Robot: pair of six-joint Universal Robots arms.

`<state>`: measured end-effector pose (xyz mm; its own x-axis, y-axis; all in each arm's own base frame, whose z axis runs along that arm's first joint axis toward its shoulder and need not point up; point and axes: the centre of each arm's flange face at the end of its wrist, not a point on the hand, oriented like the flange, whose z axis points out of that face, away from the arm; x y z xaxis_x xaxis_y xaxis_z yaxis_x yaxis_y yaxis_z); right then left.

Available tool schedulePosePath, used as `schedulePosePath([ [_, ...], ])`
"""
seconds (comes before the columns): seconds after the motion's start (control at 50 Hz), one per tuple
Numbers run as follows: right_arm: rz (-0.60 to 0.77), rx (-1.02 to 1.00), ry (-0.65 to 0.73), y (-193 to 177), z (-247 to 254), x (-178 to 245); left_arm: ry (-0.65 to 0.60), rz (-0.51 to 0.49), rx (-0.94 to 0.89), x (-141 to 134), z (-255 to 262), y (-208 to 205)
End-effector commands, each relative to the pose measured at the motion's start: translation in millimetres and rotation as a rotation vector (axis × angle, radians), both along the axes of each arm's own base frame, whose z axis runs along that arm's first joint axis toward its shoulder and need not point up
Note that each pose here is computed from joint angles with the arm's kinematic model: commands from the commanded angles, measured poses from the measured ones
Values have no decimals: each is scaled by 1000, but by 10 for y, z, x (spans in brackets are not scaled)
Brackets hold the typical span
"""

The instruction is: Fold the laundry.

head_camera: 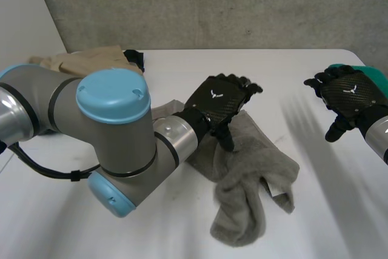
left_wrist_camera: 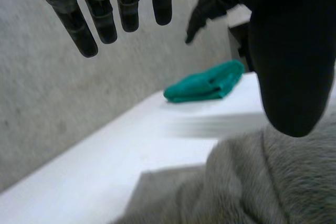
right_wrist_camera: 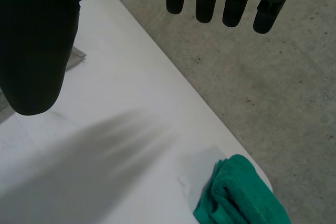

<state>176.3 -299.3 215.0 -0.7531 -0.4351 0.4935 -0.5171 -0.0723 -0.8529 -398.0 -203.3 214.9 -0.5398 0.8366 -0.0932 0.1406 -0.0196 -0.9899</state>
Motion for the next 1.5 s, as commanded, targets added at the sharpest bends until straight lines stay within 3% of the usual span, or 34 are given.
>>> schedulePosePath([
  [0.02,-9,61,-51,20,47,14,33,48,-53,239,488,4],
  [0.16,65,246,-77,377,41,245,36,167,-84,609,625,-351],
  [0.32,207,332,-78,873,-5,512,-178,236,-99,798,8,-838],
  [0.42,311,289,-62,1080,-103,720,-308,160,-148,812,-448,-1133],
  [0.54,403,226,-58,1251,-275,920,-321,88,-155,726,-753,-1329],
  [0.88,357,286,21,1180,-666,977,-332,103,-131,756,-1121,-1596],
  [1.4,330,271,28,1120,-643,950,-307,1,-159,434,-1139,-1307],
  [1.5,324,253,23,1097,-589,952,-284,21,-199,414,-1003,-1342],
])
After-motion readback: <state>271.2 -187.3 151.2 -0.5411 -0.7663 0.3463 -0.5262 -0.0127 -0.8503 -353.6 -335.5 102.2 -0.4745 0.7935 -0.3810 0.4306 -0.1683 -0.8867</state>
